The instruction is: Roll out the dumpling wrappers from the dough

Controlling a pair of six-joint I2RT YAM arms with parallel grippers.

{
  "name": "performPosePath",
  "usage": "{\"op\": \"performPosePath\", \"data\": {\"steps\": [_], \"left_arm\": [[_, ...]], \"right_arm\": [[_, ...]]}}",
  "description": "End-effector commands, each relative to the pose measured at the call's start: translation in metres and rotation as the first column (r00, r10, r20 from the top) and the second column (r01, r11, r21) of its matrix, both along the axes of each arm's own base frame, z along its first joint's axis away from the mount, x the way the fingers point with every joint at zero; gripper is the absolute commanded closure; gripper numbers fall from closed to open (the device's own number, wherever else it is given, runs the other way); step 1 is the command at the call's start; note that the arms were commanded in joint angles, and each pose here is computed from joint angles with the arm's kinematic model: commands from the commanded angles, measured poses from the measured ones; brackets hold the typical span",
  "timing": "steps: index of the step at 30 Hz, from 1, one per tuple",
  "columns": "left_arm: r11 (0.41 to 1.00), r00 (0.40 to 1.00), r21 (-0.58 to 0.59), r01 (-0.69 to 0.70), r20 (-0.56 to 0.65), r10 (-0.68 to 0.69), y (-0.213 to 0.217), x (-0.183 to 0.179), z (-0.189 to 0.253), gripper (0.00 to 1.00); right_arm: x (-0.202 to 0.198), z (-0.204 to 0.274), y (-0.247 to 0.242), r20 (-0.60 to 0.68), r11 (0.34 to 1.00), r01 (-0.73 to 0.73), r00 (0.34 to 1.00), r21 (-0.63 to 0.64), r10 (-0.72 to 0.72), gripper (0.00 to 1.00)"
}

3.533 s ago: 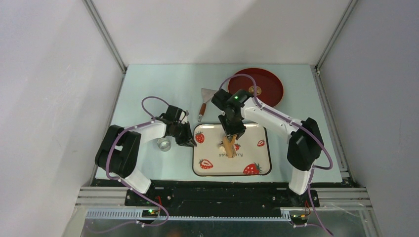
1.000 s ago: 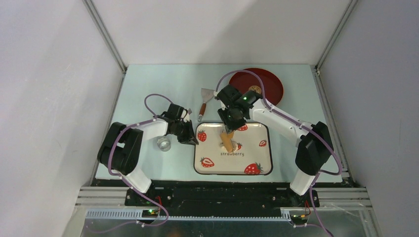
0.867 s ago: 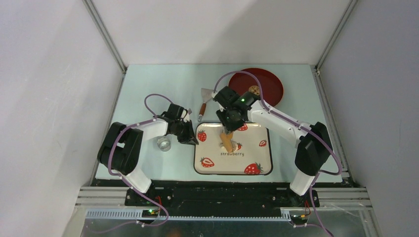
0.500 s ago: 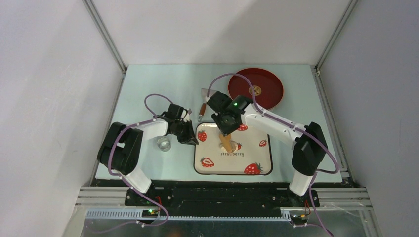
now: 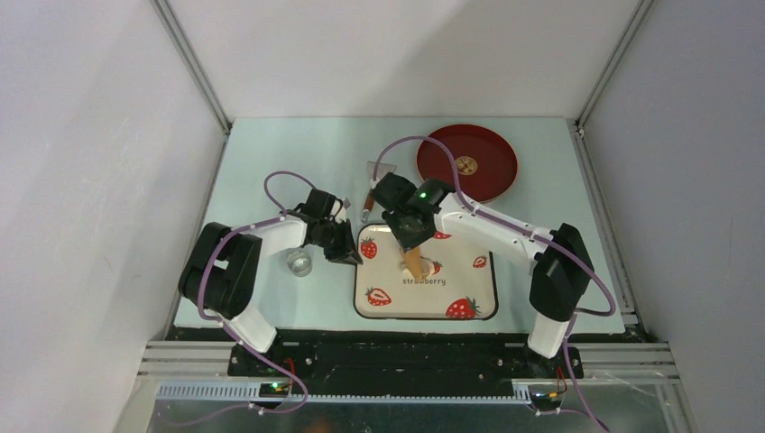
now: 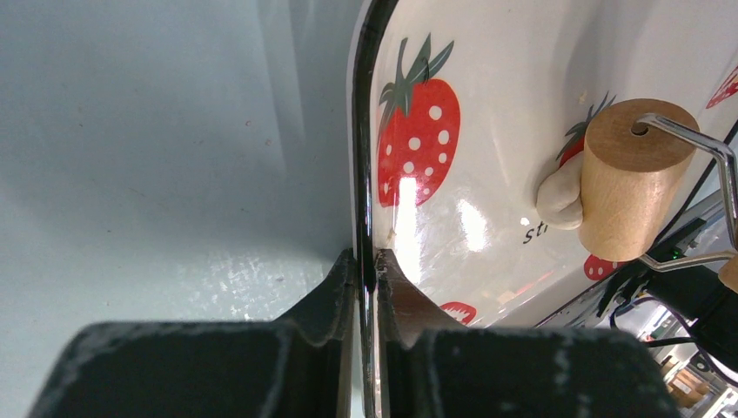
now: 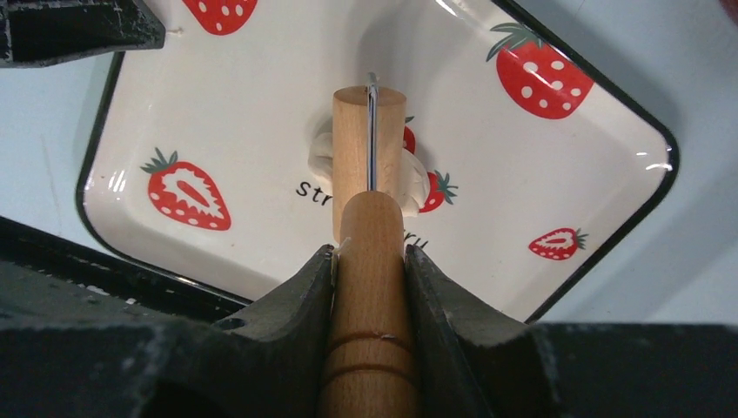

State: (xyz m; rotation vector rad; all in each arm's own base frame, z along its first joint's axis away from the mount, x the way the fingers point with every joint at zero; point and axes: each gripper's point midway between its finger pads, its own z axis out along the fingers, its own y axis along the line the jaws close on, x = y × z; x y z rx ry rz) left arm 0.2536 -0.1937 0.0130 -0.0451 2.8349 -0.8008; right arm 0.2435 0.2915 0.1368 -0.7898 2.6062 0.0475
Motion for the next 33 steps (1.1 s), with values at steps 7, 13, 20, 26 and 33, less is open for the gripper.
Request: {"op": "performPosePath", "data": {"steps": [7, 13, 20, 26, 33], "left_arm": [[0.986, 0.998, 0.165, 0.033, -0.051, -0.025, 0.026, -0.018, -0.033, 1.0], [0.986, 0.999, 0.163, 0.032, -0.048, -0.025, 0.026, -0.017, -0.032, 1.0], [0.986, 0.998, 0.165, 0.035, -0.053, -0.027, 0.026, -0.019, -0.034, 1.0], [0.985, 0.998, 0.166, 0.036, -0.055, -0.028, 0.027, -0.02, -0.034, 1.0], [0.985, 0.998, 0.168, 0.037, -0.057, -0.027, 0.027, -0.021, -0.035, 1.0]], "right_arm": [[0.003, 0.084, 0.024, -0.081, 0.848, 0.021, 0.996, 0.529, 0.026, 1.0], [0.014, 0.096, 0.004, -0.025, 0.857, 0.003, 1.0, 0.516, 0.012, 1.0], [0.01, 0.05, -0.004, -0.133, 0.922, 0.098, 0.99, 0.374, -0.051, 1.0], [0.005, 0.025, 0.0, -0.17, 0.939, 0.121, 0.983, 0.32, -0.069, 1.0], [0.005, 0.01, -0.002, -0.181, 0.95, 0.133, 0.98, 0.282, -0.084, 1.0]]}}
